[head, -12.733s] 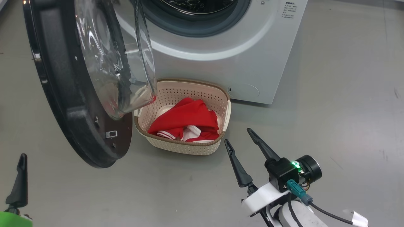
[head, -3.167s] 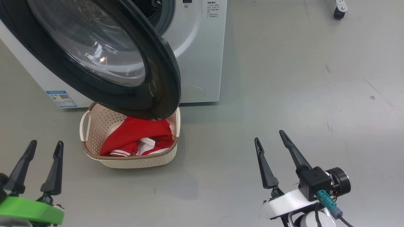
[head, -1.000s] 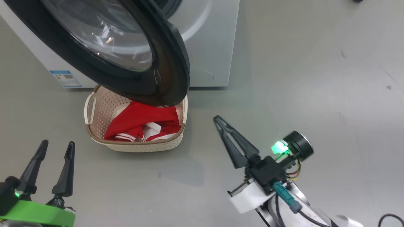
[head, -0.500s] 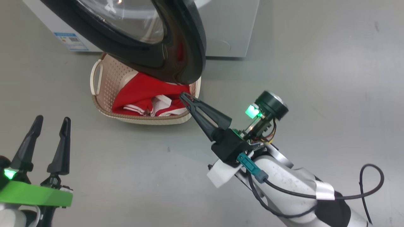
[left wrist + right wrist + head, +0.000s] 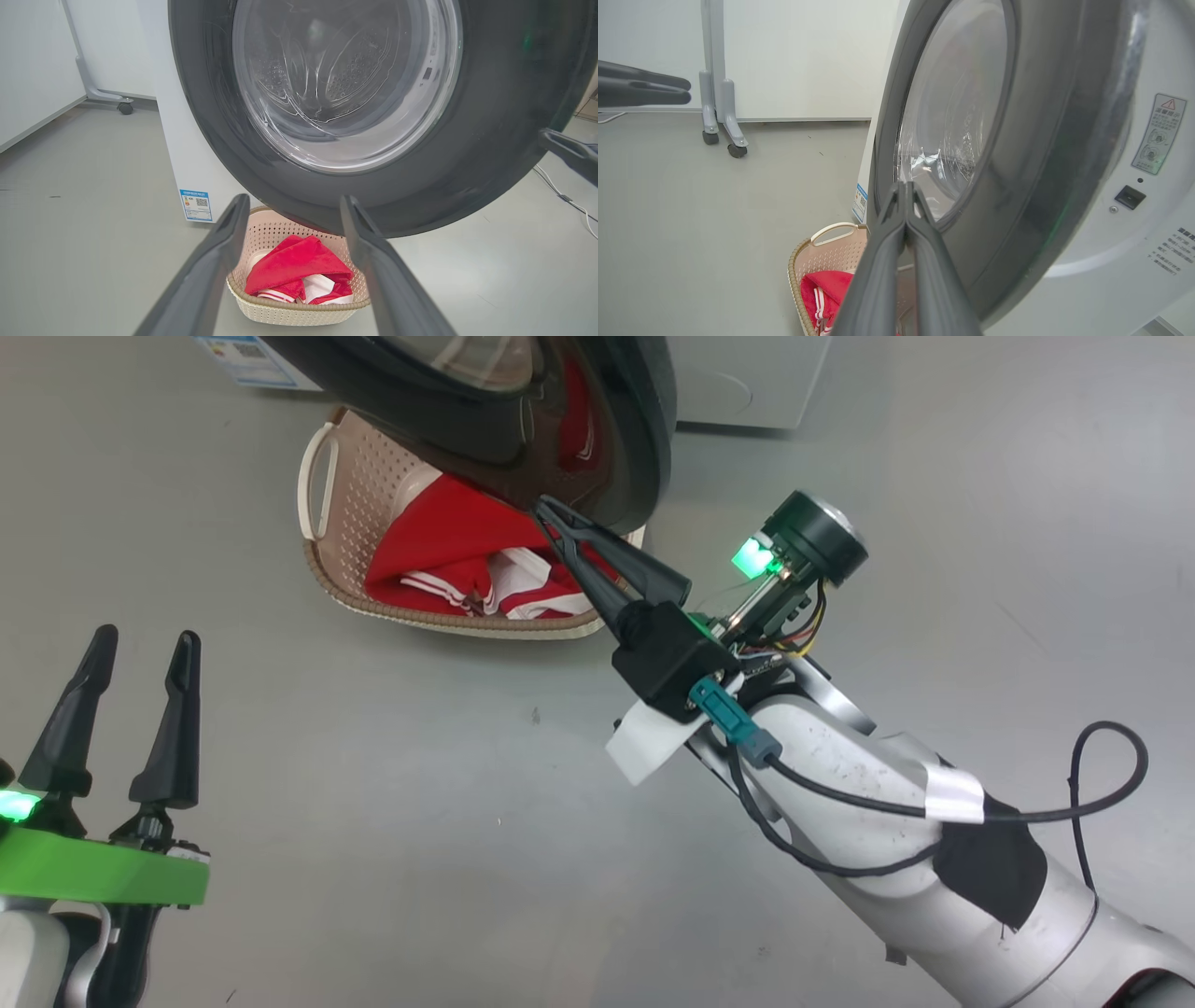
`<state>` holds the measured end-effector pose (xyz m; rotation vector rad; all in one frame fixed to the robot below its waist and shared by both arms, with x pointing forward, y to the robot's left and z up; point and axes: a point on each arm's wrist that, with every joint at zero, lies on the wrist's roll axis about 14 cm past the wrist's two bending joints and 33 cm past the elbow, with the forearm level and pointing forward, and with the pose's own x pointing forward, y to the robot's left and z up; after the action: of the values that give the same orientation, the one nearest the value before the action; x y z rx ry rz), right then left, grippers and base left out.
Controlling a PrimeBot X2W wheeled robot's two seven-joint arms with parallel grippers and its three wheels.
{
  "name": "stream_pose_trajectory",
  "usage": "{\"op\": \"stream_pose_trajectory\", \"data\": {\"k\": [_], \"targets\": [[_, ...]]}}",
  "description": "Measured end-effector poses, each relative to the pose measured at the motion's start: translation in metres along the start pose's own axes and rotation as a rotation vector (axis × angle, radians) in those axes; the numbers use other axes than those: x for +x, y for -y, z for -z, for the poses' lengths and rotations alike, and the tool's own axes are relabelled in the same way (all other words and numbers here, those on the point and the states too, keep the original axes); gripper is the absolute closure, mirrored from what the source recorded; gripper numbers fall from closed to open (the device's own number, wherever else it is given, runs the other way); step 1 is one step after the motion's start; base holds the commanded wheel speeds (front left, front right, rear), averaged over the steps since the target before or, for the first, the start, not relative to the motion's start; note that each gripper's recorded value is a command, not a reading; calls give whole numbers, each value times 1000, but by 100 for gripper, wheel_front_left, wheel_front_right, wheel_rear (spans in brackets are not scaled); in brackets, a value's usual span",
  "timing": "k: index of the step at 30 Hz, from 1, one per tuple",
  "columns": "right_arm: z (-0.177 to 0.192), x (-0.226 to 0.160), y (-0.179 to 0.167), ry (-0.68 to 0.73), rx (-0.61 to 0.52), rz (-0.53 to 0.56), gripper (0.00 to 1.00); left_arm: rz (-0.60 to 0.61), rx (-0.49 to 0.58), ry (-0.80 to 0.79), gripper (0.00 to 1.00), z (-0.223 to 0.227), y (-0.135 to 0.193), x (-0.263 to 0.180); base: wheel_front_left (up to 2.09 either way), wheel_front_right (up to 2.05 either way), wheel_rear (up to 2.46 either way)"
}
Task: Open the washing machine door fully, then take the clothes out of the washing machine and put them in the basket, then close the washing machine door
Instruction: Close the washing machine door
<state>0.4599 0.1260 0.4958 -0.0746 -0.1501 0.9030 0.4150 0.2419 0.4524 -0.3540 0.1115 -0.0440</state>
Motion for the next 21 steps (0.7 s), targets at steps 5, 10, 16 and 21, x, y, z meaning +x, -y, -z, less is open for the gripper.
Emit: {"op": "stream_pose_trajectory", "data": {"k": [5,10,16,21], "targets": [[14,8,5,-21,7,3,100,-17,13,-22,0,5,-8,0,0,0,0],[19,13,15,-22,22,30,100,-24,19,-32,0,7,-11,1,0,0,0],[21,14,32,-14,81,81,100,-15,18,-38,0,10,-9,4,0,0,0],[26,16,41,-19,140,112,100,-12,23,-50,0,13,-10,5,0,0,0]]}}
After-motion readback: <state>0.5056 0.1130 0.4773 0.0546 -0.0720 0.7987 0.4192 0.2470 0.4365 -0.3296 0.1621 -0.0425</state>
